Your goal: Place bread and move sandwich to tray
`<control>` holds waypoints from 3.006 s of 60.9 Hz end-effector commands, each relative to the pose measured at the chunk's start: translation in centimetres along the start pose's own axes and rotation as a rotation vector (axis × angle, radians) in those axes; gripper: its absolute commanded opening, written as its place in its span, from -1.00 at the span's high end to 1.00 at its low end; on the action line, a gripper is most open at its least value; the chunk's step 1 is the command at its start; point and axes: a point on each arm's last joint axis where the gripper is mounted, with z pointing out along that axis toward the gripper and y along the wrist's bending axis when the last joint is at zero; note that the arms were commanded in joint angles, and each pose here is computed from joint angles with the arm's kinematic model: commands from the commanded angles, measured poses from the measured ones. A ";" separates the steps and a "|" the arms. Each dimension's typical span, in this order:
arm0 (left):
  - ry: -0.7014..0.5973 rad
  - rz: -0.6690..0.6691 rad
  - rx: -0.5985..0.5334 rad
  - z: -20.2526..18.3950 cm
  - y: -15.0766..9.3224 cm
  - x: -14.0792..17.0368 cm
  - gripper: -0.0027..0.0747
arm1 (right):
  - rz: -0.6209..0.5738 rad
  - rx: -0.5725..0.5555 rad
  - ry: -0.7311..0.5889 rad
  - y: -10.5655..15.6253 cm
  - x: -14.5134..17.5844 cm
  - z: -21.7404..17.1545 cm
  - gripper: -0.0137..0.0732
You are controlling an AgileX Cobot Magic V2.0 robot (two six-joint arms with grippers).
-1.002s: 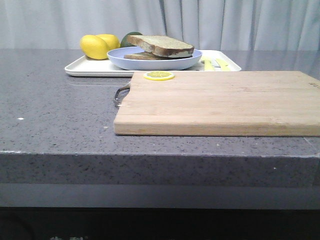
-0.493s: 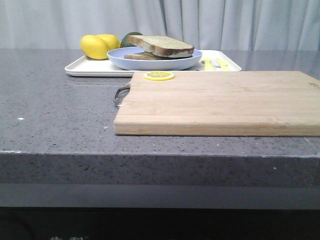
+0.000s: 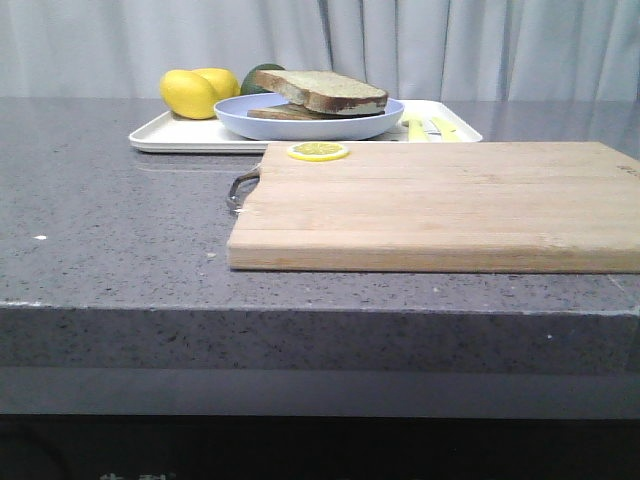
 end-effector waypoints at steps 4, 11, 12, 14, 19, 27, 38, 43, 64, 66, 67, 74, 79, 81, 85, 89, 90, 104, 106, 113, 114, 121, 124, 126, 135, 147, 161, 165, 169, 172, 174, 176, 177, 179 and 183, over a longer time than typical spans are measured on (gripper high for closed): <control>-0.109 -0.015 0.008 -0.2 -0.1 -0.9 0.98 | 0.002 0.006 -0.095 0.1 -1.5 -0.2 0.82; -0.109 -0.015 0.008 -0.2 -0.1 -0.9 0.98 | 0.002 0.006 -0.095 0.1 -1.5 -0.2 0.82; -0.109 -0.015 0.008 -0.2 -0.1 -0.9 0.98 | 0.002 0.006 -0.095 0.1 -1.5 -0.2 0.82; -0.109 -0.015 0.008 -0.2 -0.1 -0.9 0.98 | 0.002 0.006 -0.095 0.1 -1.5 -0.2 0.82; -0.109 -0.015 0.008 -0.2 -0.1 -0.9 0.98 | 0.002 0.006 -0.095 0.1 -1.5 -0.2 0.82; -0.109 -0.015 0.008 -0.2 -0.1 -0.9 0.98 | 0.002 0.006 -0.095 0.1 -1.5 -0.2 0.82; -0.109 -0.015 0.008 -0.2 -0.1 -0.9 0.98 | 0.002 0.006 -0.095 0.1 -1.5 -0.2 0.82; -0.109 -0.015 0.008 -0.2 -0.1 -0.9 0.98 | 0.002 0.006 -0.095 0.1 -1.5 -0.2 0.82; -0.093 -0.018 0.103 -0.2 -0.6 -0.8 0.98 | 0.002 0.006 -0.095 0.1 -1.5 -0.2 0.82; -0.090 -0.018 0.120 -0.2 -0.7 -0.8 0.98 | 0.002 0.006 -0.095 0.1 -1.5 -0.2 0.82; -0.089 -0.018 0.127 -0.3 -0.7 -0.8 0.98 | 0.002 0.006 -0.095 0.1 -1.5 -0.2 0.82; -0.083 -0.019 0.167 -0.3 -0.9 -0.8 0.98 | 0.002 0.006 -0.095 0.1 -1.5 -0.2 0.82; -0.081 -0.020 0.178 -0.3 -1.0 -0.8 0.98 | 0.002 0.006 -0.095 0.1 -1.5 -0.2 0.82; -0.080 -0.020 0.180 -0.3 -1.0 -0.8 0.98 | 0.002 0.006 -0.095 0.1 -1.5 -0.2 0.82; -0.080 -0.020 0.180 -0.3 -1.0 -0.8 0.98 | 0.002 0.006 -0.095 0.1 -1.5 -0.2 0.82; -0.080 -0.020 0.180 -0.3 -1.0 -0.8 0.98 | 0.002 0.006 -0.095 0.1 -1.5 -0.2 0.82; -0.080 -0.020 0.180 -0.3 -1.0 -0.8 0.98 | 0.002 0.006 -0.095 0.1 -1.5 -0.2 0.82; -0.080 -0.020 0.180 -0.3 -1.0 -0.8 0.98 | 0.002 0.006 -0.095 0.1 -1.5 -0.2 0.82; -0.080 -0.020 0.180 -0.3 -1.0 -0.8 0.98 | 0.002 0.006 -0.095 0.1 -1.5 -0.2 0.82; -0.080 -0.020 0.180 -0.3 -1.0 -0.8 0.98 | 0.002 0.006 -0.095 0.1 -1.5 -0.2 0.82; -0.080 -0.020 0.180 -0.3 -1.0 -0.8 0.98 | 0.002 0.006 -0.095 0.1 -1.5 -0.2 0.82; -0.080 -0.020 0.180 -0.3 -1.0 -0.8 0.98 | 0.002 0.006 -0.095 0.1 -1.5 -0.2 0.82; -0.080 -0.020 0.180 -0.3 -1.0 -0.8 0.98 | 0.002 0.006 -0.095 0.1 -1.5 -0.2 0.82; -0.080 -0.020 0.180 -0.3 -1.0 -0.8 0.98 | 0.002 0.006 -0.095 0.1 -1.5 -0.2 0.82; -0.080 -0.020 0.180 -0.3 -1.0 -0.8 0.98 | 0.002 0.006 -0.095 0.1 -1.5 -0.2 0.82; -0.080 -0.020 0.180 -0.3 -1.0 -0.8 0.98 | 0.002 0.006 -0.095 0.1 -1.5 -0.2 0.82; -0.080 -0.020 0.180 -0.3 -1.0 -0.8 0.98 | 0.002 0.006 -0.095 0.1 -1.5 -0.2 0.82; -0.080 -0.020 0.180 -0.3 -1.0 -0.8 0.98 | 0.002 0.006 -0.095 0.1 -1.5 -0.2 0.82; -0.080 -0.020 0.180 -0.3 -1.0 -0.8 0.98 | 0.002 0.006 -0.095 0.1 -1.5 -0.2 0.82; -0.080 -0.020 0.180 -0.3 -1.0 -0.8 0.98 | 0.002 0.006 -0.095 0.1 -1.5 -0.2 0.82; -0.080 -0.020 0.180 -0.3 -1.0 -0.8 0.98 | 0.002 0.006 -0.095 0.1 -1.5 -0.2 0.82; -0.080 -0.020 0.180 -0.3 -1.0 -0.8 0.98 | 0.002 0.006 -0.095 0.1 -1.5 -0.2 0.82; -0.080 -0.020 0.180 -0.3 -1.0 -0.8 0.98 | 0.002 0.006 -0.095 0.1 -1.5 -0.2 0.82; -0.080 -0.020 0.180 -0.3 -1.0 -0.8 0.98 | 0.002 0.006 -0.095 0.1 -1.5 -0.2 0.82; -0.080 -0.020 0.180 -0.3 -1.0 -0.8 0.98 | 0.002 0.006 -0.095 0.1 -1.5 -0.2 0.82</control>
